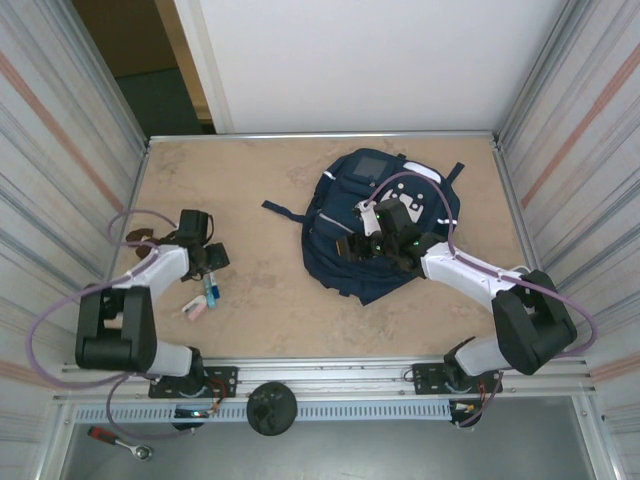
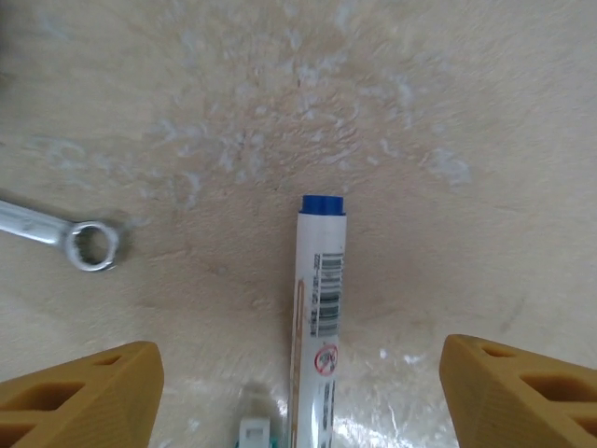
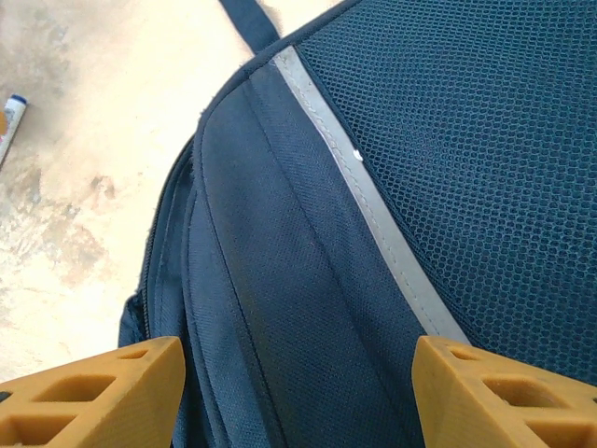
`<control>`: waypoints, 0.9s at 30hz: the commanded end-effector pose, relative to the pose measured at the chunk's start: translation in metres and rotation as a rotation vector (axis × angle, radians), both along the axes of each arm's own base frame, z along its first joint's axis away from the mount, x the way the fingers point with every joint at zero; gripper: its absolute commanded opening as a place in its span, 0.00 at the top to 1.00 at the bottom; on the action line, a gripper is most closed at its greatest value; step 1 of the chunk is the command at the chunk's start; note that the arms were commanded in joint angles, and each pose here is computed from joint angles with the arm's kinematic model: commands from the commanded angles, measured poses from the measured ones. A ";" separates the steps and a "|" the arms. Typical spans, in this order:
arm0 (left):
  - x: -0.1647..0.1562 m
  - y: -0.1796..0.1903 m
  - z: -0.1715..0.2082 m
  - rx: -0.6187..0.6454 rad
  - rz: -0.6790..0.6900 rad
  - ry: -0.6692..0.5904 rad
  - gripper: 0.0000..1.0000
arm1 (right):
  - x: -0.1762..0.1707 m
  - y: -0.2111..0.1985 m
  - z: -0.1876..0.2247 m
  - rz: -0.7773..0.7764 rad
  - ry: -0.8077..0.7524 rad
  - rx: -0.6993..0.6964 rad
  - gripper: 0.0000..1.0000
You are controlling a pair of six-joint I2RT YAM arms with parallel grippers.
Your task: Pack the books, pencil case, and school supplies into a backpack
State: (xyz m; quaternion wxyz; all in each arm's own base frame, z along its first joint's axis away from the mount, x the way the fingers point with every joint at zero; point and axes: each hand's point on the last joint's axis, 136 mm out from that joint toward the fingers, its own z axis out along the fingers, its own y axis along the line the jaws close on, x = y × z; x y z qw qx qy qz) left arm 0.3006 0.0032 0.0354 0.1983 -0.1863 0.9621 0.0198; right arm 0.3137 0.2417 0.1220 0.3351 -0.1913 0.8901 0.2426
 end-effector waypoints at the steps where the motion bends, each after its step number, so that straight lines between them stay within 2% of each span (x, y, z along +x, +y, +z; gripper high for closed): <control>1: 0.010 -0.010 -0.002 -0.072 0.001 0.022 0.27 | -0.003 -0.003 0.003 -0.027 -0.001 0.008 0.36; 6: 0.010 -0.018 -0.023 -0.114 -0.006 0.098 0.40 | -0.003 -0.009 0.015 -0.042 -0.041 0.006 0.35; 14: 0.023 -0.027 -0.027 -0.153 -0.046 0.084 0.71 | -0.005 -0.015 0.019 -0.070 -0.048 -0.035 0.35; 18: 0.038 -0.036 -0.021 -0.189 -0.084 0.054 0.85 | -0.007 -0.025 0.018 -0.084 -0.043 -0.100 0.35; 22: 0.056 -0.055 0.003 -0.231 -0.136 -0.038 0.91 | -0.006 -0.040 0.013 -0.071 -0.034 -0.240 0.32; 27: 0.066 -0.087 0.048 -0.295 -0.201 -0.202 0.95 | -0.011 -0.023 0.002 0.054 -0.048 -0.357 0.30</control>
